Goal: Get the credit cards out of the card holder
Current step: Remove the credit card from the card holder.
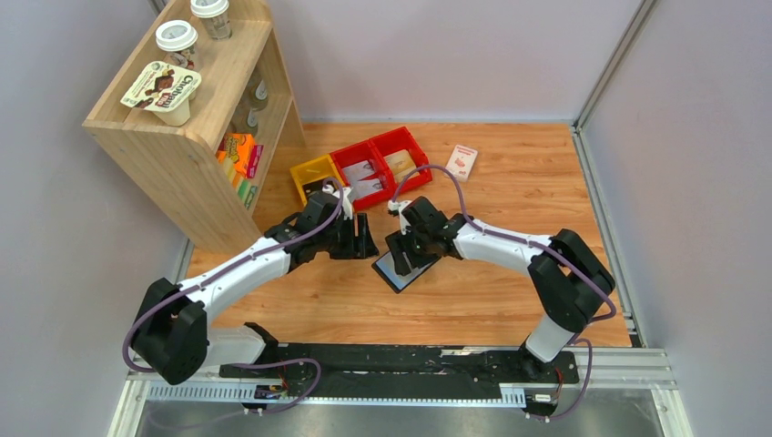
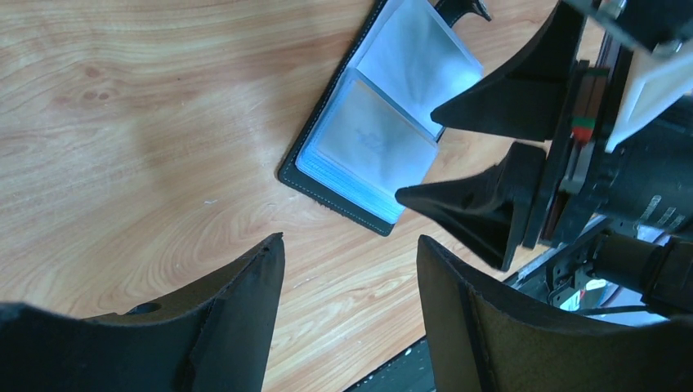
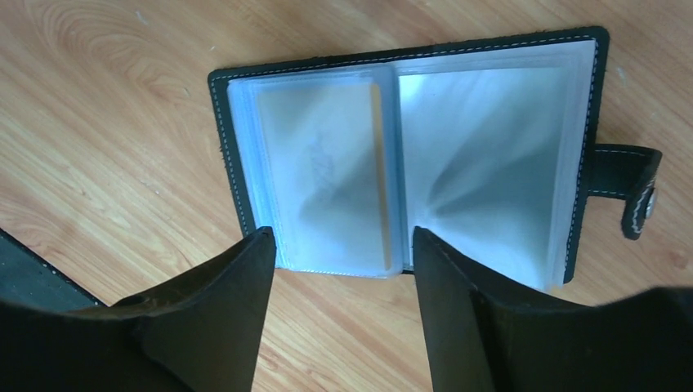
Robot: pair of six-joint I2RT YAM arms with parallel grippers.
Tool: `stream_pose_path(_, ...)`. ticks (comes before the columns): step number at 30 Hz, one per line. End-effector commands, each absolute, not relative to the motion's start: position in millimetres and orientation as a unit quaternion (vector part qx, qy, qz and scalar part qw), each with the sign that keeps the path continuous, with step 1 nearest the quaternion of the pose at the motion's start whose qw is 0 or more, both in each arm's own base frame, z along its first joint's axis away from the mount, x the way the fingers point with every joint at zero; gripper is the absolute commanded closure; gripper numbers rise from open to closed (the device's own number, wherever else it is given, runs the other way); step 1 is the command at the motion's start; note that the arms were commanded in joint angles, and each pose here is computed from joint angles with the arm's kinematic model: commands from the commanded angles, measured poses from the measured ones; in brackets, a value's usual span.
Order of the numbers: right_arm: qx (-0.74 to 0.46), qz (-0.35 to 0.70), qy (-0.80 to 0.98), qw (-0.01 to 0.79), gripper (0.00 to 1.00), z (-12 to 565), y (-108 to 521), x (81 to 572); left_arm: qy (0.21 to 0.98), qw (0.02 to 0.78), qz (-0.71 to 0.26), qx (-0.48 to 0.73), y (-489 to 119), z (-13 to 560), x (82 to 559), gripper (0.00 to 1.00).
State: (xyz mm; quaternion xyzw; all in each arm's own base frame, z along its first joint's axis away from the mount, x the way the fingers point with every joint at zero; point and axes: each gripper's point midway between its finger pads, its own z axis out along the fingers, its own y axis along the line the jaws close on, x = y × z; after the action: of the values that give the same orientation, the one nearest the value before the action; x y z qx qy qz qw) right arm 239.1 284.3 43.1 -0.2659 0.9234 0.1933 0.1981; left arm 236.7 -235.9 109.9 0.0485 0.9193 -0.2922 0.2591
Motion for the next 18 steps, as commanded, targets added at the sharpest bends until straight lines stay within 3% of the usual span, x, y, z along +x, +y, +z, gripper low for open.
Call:
stream_pose_path(1, -0.282, 0.159, 0.919, 0.225, 0.30, 55.6, 281.7, 246.2, 0.905, 0.286, -0.311, 0.040, -245.0, 129.3, 249.5, 0.32)
stream_pose_path(10, -0.281, 0.117, 0.934, 0.188, 0.26, 30.2, 269.7, 240.4, 0.906, 0.282, -0.314, 0.037, -246.4, 125.9, 247.8, 0.32)
stream_pose_path(18, -0.274, 0.076, 0.945, 0.163, 0.33, 6.9, 254.8, 236.7, 0.907, 0.275, -0.315, 0.038, -249.7, 122.7, 245.6, 0.32)
